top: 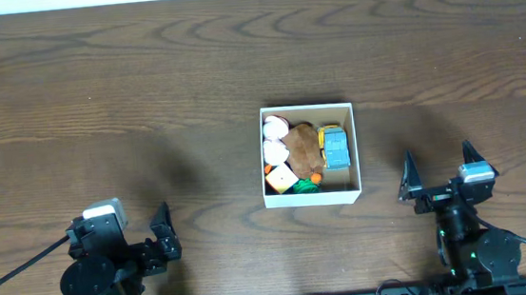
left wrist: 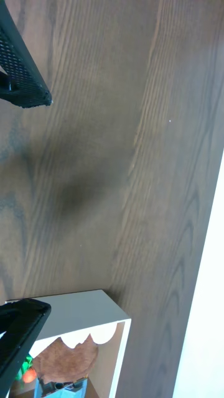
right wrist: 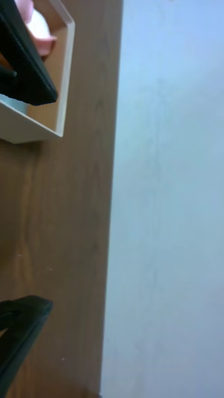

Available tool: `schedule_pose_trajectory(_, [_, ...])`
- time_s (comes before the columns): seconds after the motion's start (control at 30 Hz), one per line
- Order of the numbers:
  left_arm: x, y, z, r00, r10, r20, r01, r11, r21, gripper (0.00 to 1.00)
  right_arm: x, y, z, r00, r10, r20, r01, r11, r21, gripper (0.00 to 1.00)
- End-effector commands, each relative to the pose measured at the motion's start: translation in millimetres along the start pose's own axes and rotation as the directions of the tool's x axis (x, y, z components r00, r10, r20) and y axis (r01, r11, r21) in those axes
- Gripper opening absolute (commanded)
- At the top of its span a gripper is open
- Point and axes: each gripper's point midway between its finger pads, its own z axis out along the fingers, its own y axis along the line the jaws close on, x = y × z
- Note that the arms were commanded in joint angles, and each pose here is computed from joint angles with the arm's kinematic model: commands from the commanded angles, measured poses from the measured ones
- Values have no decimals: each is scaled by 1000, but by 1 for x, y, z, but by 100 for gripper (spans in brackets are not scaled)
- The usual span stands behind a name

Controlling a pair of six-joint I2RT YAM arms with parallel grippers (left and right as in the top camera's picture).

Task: Pack container

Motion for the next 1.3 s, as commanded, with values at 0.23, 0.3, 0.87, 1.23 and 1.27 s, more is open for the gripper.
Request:
schedule_pose_trajectory(0.23, [1, -1, 0, 1000, -14, 0, 14, 1000, 9, 98, 50, -15, 5, 995, 18, -95, -10, 997, 79, 99])
schedule_pose_trajectory(0.3, [1, -1, 0, 1000, -14, 0, 14, 1000, 9, 98, 50, -16, 5, 995, 14, -95, -6, 996, 86, 99])
schedule_pose_trajectory(0.87, [1, -1, 0, 1000, -15, 0, 15, 1000, 9, 98, 50, -16, 5, 995, 14, -94, -7, 997, 83, 99])
schedule_pose_trajectory(1.23, [1, -1, 0, 1000, -14, 0, 14, 1000, 9, 98, 50, -16, 5, 995, 14, -94, -7, 997, 83, 99])
schedule_pose_trajectory(1.27, [1, -1, 0, 1000, -15, 0, 15, 1000, 9, 98, 50, -16, 5, 995, 14, -94, -7, 997, 83, 99])
